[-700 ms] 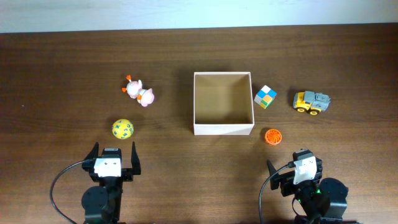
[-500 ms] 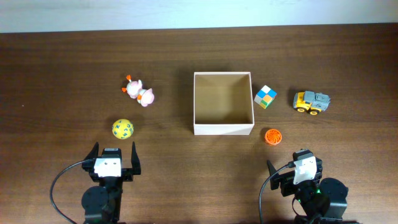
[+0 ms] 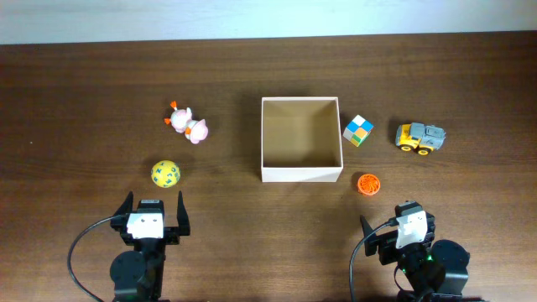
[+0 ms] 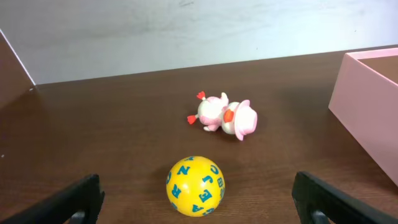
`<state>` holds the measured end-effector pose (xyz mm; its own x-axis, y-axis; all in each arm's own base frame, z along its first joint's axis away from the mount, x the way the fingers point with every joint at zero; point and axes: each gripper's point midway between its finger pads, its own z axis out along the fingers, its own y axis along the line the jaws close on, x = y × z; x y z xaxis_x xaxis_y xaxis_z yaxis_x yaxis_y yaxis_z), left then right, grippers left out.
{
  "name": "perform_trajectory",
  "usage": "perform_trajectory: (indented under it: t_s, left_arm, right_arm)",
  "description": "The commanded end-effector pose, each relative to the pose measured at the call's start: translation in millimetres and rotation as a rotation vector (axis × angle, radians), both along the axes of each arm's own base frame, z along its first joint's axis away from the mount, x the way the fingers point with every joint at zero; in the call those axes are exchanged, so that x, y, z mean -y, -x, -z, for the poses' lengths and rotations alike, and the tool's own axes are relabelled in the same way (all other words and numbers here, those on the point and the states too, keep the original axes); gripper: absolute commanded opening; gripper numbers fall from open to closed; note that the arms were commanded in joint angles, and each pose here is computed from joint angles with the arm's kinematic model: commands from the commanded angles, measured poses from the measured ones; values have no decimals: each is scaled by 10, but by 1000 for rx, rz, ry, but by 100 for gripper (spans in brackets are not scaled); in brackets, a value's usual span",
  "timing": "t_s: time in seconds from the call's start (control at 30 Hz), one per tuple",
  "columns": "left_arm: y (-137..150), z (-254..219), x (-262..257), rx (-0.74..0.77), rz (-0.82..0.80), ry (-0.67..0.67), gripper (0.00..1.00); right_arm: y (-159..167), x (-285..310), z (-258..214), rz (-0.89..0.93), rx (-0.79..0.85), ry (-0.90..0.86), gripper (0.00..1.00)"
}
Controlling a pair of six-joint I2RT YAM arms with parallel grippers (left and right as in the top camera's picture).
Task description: Pack container
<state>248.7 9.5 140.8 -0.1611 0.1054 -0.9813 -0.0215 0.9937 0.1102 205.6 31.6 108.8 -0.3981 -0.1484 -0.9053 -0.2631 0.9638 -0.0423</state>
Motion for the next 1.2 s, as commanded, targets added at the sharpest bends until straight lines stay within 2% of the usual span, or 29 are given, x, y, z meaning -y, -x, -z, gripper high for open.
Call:
perform_trajectory:
  t_s: [0.0,0.9,1.0,1.07,1.17]
  left_arm:
    - [0,38,10,-6,6,7,99]
    - [0,35,10,-5,6,7,99]
    - [-2,29,73,-2,42,13,99]
    - [-2,26,102,-1,56,28,99]
    - [4,-41,100,7,46,84,99]
  right_arm:
    - [3,-34,7,-18,4,-5,99]
    - [-1,-34,0,-18,8,-5,99]
    - [-1,-35,1,-16,7,-10,99]
    - [-8,-34,-15,0,5,-43,99]
    - [-61,-29,-137,63,23,-183,99]
